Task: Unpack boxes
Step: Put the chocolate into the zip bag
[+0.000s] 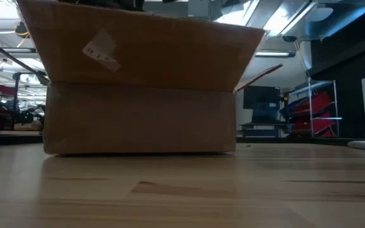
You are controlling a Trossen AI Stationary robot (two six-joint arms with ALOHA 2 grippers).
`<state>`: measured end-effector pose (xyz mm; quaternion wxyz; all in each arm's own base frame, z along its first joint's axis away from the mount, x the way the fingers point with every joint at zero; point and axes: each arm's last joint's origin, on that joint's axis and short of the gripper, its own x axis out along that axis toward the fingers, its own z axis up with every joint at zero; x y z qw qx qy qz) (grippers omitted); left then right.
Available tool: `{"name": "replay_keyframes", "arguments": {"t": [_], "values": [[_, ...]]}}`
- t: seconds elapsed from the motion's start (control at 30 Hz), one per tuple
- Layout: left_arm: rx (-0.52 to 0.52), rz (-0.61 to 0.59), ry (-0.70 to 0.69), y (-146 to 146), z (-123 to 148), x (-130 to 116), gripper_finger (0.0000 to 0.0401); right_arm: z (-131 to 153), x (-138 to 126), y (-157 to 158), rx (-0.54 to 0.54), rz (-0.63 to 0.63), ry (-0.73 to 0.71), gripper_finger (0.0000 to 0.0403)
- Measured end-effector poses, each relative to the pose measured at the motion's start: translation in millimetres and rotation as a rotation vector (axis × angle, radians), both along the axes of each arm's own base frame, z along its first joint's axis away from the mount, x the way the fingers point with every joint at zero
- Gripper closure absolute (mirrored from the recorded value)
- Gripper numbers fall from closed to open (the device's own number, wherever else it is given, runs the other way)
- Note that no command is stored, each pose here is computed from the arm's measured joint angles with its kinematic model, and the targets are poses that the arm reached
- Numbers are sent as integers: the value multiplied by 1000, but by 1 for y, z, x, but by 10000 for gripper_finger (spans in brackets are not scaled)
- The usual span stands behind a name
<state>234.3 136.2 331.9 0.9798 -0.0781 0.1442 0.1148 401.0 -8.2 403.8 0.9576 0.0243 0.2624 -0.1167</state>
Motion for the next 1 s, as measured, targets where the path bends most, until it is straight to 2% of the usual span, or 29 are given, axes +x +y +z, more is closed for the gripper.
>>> {"name": "replay_keyframes", "arguments": {"t": [0.07,0.27,0.53,0.67,0.8,1.0], "values": [[-6,10,8,2,-3,-2,401,-1,-3,7,9,10,40,109],[-2,28,-1,7,-3,-4,401,-36,-11,16,28,16,293,110],[3,29,1,8,-3,-4,401,-88,14,7,59,162,375,110],[28,36,-4,9,-2,-6,401,-119,30,6,-16,260,453,110],[49,67,-46,10,6,-12,401,-142,40,3,-86,302,513,112],[26,109,-80,14,11,-18,401,-176,51,-8,-233,309,627,152]]}}
